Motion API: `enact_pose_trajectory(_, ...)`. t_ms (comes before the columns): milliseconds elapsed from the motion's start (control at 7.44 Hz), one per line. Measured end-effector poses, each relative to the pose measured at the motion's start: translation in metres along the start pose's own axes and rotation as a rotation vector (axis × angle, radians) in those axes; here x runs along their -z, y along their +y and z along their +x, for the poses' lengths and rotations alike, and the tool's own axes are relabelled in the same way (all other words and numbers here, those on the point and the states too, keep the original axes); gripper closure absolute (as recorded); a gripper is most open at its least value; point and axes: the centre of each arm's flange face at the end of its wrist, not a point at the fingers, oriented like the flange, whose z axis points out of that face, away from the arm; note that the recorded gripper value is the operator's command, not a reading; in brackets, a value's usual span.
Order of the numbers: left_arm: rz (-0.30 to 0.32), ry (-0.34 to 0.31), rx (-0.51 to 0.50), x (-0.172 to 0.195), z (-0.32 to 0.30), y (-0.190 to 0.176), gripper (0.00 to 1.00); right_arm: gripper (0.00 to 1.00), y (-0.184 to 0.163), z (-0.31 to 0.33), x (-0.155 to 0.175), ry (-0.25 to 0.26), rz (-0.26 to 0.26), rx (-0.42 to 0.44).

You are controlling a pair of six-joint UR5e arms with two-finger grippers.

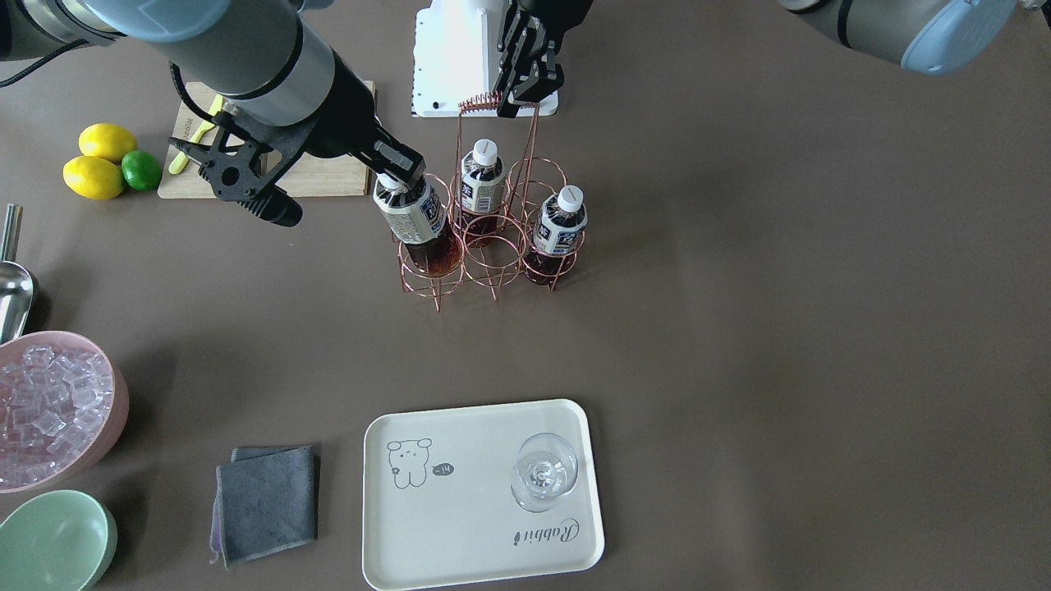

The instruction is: Take tea from basket to plate

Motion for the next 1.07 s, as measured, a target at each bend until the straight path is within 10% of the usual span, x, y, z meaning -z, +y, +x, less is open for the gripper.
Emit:
enact_pose_trajectory(537,0.003,0.0,-0.001,0.002,0.0,0.0,1.0,1.0,-0.07,-0.065,0.026,0.014,0.037,0.019)
enact_pose_trajectory(1075,-0.004,-0.041,0.026,0.048,-0.006,0.012,1.0,1.0,-0.195,-0.099,-0.034,0.037,0.094,0.086)
